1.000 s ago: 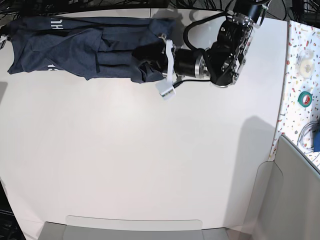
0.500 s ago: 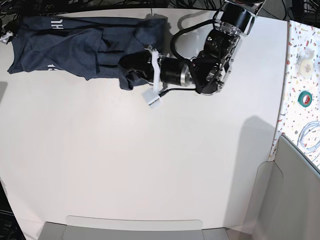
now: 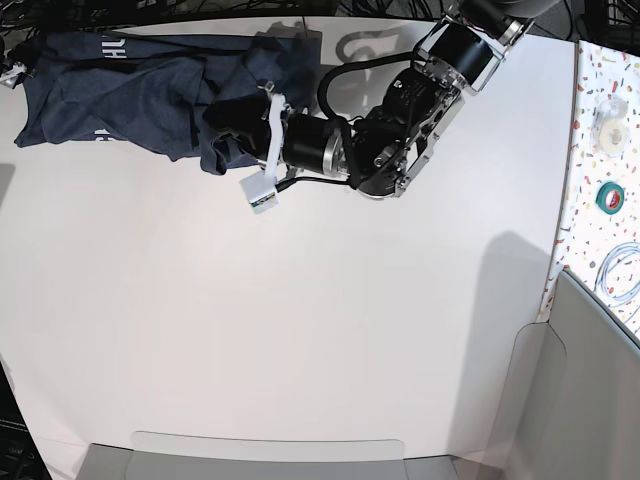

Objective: Layout the t-shirt on the table in an organized manner, then fold the t-shirt properly
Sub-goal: 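Fold the held strip end over toward the right gripper with the left gripper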

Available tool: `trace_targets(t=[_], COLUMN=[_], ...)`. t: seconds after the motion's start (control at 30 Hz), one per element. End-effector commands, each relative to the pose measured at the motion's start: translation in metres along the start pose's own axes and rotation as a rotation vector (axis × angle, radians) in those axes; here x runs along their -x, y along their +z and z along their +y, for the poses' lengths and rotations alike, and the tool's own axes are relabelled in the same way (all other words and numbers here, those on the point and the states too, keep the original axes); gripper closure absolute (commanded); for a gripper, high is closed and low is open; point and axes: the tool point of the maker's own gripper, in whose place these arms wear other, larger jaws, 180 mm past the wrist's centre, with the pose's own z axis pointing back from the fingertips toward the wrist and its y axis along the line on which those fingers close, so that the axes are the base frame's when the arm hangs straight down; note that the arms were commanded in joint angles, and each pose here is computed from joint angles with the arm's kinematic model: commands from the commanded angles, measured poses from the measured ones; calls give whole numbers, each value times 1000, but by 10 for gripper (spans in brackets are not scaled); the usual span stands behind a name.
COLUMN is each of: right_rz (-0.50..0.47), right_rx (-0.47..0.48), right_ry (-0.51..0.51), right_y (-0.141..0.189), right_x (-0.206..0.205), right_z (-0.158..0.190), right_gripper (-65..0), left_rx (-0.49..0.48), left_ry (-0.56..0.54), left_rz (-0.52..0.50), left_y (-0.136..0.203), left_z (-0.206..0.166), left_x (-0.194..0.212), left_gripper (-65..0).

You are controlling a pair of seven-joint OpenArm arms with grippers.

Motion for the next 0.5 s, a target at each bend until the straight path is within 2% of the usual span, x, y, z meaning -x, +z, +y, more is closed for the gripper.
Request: trace_targets(t=[0.0, 0.17, 0.47], right_rz=[-37, -37, -39], right_rx=[23, 23, 21], right_ry=[18, 18, 18], right_y=[8, 8, 8], right_x=[-12, -12, -13], right_z=[-8, -8, -8], right_gripper=[-358, -358, -358], left_rx=[27, 29, 24], left_ry=[-19, 42, 34], left_rz=[-42, -36, -38], left_y=[-1, -12, -14], left_z=[-6, 4, 7], left_x=[-13, -2, -7], left_gripper=[-1, -1, -1])
